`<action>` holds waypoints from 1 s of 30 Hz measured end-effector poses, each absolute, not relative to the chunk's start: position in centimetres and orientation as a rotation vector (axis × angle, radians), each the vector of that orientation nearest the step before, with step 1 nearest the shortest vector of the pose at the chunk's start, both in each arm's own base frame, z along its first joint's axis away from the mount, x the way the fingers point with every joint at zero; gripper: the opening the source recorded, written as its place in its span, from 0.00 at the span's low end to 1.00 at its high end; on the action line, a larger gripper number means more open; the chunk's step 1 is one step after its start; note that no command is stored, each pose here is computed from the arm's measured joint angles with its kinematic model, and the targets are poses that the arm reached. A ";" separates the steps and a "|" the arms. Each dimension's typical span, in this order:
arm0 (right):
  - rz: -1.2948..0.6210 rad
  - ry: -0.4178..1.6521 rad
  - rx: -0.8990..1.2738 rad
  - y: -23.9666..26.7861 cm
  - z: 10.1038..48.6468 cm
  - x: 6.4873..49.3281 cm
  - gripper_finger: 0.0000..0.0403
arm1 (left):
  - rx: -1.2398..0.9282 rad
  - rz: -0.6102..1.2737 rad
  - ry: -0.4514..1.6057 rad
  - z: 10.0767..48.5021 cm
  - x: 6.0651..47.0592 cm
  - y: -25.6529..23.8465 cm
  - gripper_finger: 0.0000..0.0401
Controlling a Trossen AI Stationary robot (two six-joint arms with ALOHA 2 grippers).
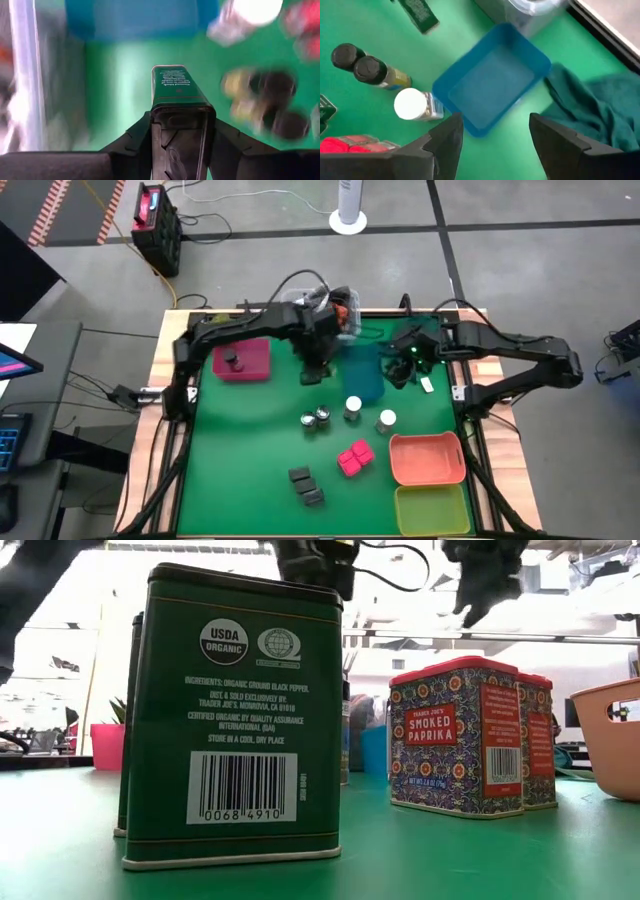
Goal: Sort spices by type
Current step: Put the black seasoning can into the blue bin
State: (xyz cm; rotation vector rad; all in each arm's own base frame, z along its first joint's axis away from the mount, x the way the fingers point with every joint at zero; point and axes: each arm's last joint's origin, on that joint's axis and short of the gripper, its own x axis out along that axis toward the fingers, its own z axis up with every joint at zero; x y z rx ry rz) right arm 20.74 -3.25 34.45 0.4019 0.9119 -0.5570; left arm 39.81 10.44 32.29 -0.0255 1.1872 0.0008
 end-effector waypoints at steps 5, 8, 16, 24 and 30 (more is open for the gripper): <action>-0.578 0.892 0.470 -2.6 35.3 18.8 0.63 | -0.041 0.024 1.115 32.3 42.6 12.2 0.33; -0.590 0.879 0.471 -2.3 35.6 18.0 0.63 | -0.038 0.028 1.078 32.2 44.0 12.6 0.33; -0.611 0.907 0.446 -2.1 35.8 16.4 0.63 | -0.092 0.026 1.052 29.4 46.2 12.3 0.34; -0.591 0.908 0.406 -2.2 35.9 16.3 0.63 | -0.022 0.033 0.910 28.7 48.7 11.3 0.34; -0.582 0.910 0.399 -2.0 35.9 16.4 0.63 | 0.000 0.025 0.961 26.0 49.8 11.0 0.34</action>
